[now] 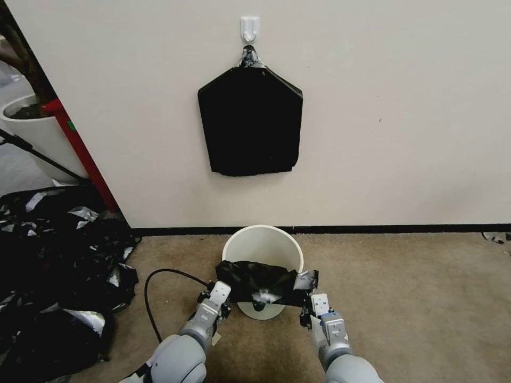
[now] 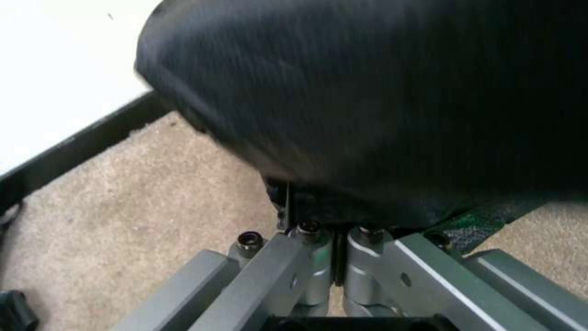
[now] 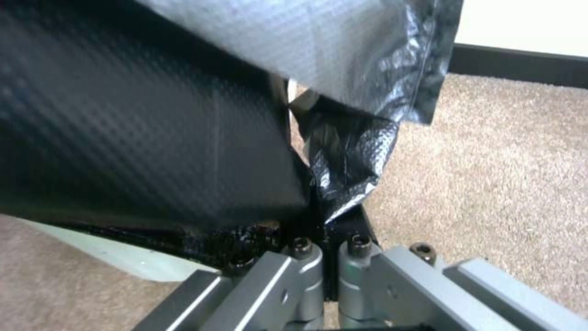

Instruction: Place a trash bag onto the trash bin.

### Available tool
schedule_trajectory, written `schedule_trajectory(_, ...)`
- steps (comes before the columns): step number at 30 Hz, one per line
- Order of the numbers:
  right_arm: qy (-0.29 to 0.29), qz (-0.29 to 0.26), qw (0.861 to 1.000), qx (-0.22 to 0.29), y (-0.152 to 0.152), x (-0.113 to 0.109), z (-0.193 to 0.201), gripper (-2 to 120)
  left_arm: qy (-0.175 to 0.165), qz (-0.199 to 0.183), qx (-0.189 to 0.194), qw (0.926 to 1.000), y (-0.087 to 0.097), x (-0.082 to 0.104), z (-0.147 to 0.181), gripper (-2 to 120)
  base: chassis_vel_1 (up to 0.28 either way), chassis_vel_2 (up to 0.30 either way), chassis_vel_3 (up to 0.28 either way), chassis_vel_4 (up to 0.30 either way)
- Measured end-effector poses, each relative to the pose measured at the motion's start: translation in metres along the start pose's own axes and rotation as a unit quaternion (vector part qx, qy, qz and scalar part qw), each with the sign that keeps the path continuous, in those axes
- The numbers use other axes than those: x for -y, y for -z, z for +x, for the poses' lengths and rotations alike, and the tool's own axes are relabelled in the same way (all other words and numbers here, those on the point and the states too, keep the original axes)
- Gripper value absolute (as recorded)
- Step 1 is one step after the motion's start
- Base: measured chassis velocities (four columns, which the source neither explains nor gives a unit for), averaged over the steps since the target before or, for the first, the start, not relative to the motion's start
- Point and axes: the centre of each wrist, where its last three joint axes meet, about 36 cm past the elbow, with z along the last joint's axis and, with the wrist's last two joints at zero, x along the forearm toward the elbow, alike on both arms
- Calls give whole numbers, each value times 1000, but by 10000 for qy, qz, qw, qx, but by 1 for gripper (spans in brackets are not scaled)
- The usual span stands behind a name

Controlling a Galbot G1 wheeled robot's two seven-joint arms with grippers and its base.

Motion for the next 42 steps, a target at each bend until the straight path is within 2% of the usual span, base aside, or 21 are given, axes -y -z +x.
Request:
schedule_trajectory(6, -86, 11, 9998, 155, 0, 3, 0, 0, -59, 69, -12, 10000, -1, 2, -2, 0, 0, 0, 0, 0)
schedule_trajectory(9, -82, -51, 9996, 251, 7, 6, 9, 6, -60, 104, -5, 9999, -1, 0, 3, 7, 0, 0, 0, 0)
schedule_trajectory(12, 3, -145, 9993, 351, 14, 7, 27, 19, -40, 77, -41, 10000, 0, -8, 11, 21, 0, 0, 0, 0)
schedule_trajectory(13, 3, -145, 9993, 351, 14, 7, 27, 19, -40, 77, -41, 10000, 0, -8, 11, 21, 0, 0, 0, 0)
schedule_trajectory(16, 73, -181, 9991, 367, 13, 9, 53, 34, 12, -50, -122, 9999, 1, -21, 23, 35, 0, 0, 0, 0)
schedule_trajectory(17, 73, -181, 9991, 367, 13, 9, 53, 34, 12, -50, -122, 9999, 1, -21, 23, 35, 0, 0, 0, 0)
schedule_trajectory(18, 97, -186, 9991, 364, 13, 9, 59, 39, 15, -87, -135, 9999, 2, -25, 26, 38, 0, 0, 0, 0)
schedule_trajectory(19, 132, -198, 9990, 373, 13, 11, 70, 45, 27, -153, -156, 9998, 3, -30, 32, 47, 0, 0, 0, 0)
schedule_trajectory(21, 161, -213, 9989, 384, 14, 12, 78, 48, 35, -194, -162, 9997, 3, -33, 35, 52, 0, 0, 0, 0)
schedule_trajectory(23, 191, -231, 9987, 417, 16, 13, 89, 61, 36, -277, -163, 9995, 2, -39, 40, 60, 0, 0, 0, 0)
schedule_trajectory(24, 191, -231, 9987, 417, 16, 13, 89, 61, 36, -277, -163, 9995, 2, -39, 40, 60, 0, 0, 0, 0)
schedule_trajectory(26, 194, -246, 9979, 561, 20, 16, 98, 69, 5, -360, -121, 9993, 4, -44, 47, 72, 0, 0, 0, 0)
schedule_trajectory(27, 194, -246, 9979, 561, 20, 16, 98, 69, 5, -360, -121, 9993, 4, -44, 47, 72, 0, 0, 0, 0)
schedule_trajectory(29, 311, -349, 9943, 961, 30, 20, 103, 81, 30, -340, 158, 9993, 12, -53, 52, 82, 0, 0, 0, 0)
schedule_trajectory(30, 311, -349, 9943, 961, 30, 20, 103, 81, 30, -340, 158, 9993, 12, -53, 52, 82, 0, 0, 0, 0)
schedule_trajectory(33, 611, -499, 9830, 1657, 55, 32, 93, 94, 203, -164, 949, 9951, 27, -72, 54, 96, 0, 0, 0, 0)
schedule_trajectory(34, 611, -499, 9830, 1657, 55, 32, 93, 94, 203, -164, 949, 9951, 27, -72, 54, 96, 0, 0, 0, 0)
schedule_trajectory(36, 900, -627, 9732, 2019, 83, 44, 72, 100, 276, -43, 1470, 9887, 41, -89, 53, 99, 0, 0, 0, 0)
schedule_trajectory(37, 900, -627, 9732, 2019, 83, 44, 72, 100, 276, -43, 1470, 9887, 41, -89, 53, 99, 0, 0, 0, 0)
schedule_trajectory(40, 1203, -473, 9754, 1786, 118, 57, 29, 100, 262, 29, 1735, 9845, 51, -101, 50, 100, 0, 0, 0, 0)
schedule_trajectory(42, 1214, -459, 9758, 1758, 119, 57, 26, 100, 252, 33, 1739, 9844, 51, -102, 50, 100, 0, 0, 0, 0)
